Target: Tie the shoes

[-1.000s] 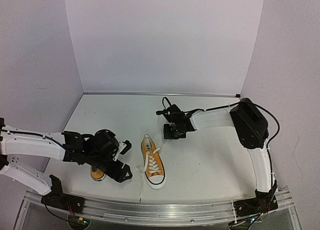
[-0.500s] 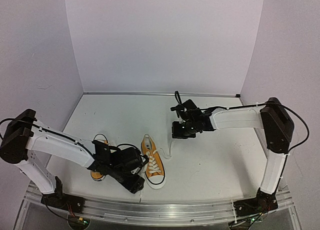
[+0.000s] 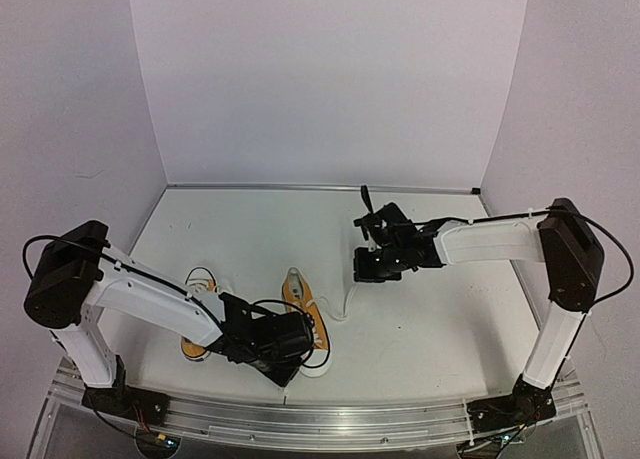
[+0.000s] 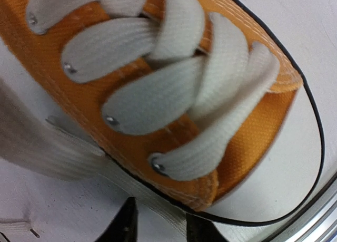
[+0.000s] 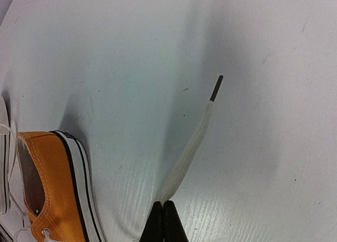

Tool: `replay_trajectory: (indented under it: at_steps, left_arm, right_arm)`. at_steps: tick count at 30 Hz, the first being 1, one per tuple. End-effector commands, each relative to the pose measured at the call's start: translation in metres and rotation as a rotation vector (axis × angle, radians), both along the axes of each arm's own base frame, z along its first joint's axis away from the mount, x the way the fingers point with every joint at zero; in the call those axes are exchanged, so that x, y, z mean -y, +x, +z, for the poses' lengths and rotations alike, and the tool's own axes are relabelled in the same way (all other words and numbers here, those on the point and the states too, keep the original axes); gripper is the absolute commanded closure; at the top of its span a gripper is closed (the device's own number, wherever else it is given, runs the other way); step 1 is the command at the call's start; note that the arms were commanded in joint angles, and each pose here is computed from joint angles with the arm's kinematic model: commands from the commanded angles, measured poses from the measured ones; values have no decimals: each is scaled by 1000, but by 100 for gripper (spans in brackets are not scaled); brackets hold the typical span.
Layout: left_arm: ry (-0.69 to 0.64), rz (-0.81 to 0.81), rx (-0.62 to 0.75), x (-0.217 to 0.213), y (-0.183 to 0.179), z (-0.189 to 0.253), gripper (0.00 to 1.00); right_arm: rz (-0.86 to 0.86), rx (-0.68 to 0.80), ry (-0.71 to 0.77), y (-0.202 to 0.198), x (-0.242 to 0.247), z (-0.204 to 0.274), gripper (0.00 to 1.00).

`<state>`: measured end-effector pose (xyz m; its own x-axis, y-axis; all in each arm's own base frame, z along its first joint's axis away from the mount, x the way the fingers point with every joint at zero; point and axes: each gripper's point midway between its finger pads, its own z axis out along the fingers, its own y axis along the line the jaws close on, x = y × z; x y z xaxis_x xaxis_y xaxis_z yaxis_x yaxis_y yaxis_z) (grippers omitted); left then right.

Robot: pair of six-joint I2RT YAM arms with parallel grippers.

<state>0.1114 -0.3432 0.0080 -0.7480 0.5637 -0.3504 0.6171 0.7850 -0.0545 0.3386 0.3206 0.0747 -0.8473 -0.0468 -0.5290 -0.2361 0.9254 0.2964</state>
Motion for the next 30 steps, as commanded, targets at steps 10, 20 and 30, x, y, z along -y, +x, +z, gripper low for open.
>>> replay_trajectory:
  at_steps: [10, 20, 30]
  left_arm:
    - [-97, 275, 72, -55, 52, 25, 100]
    - [-176, 324, 107, -38, 102, 34, 100]
    - [-293, 244, 44, 16, 109, 21, 100]
  right_arm:
    - [170, -113, 260, -44, -36, -11, 100]
    - [273, -184, 263, -72, -74, -45, 100]
    - [276, -222, 242, -81, -75, -66, 100]
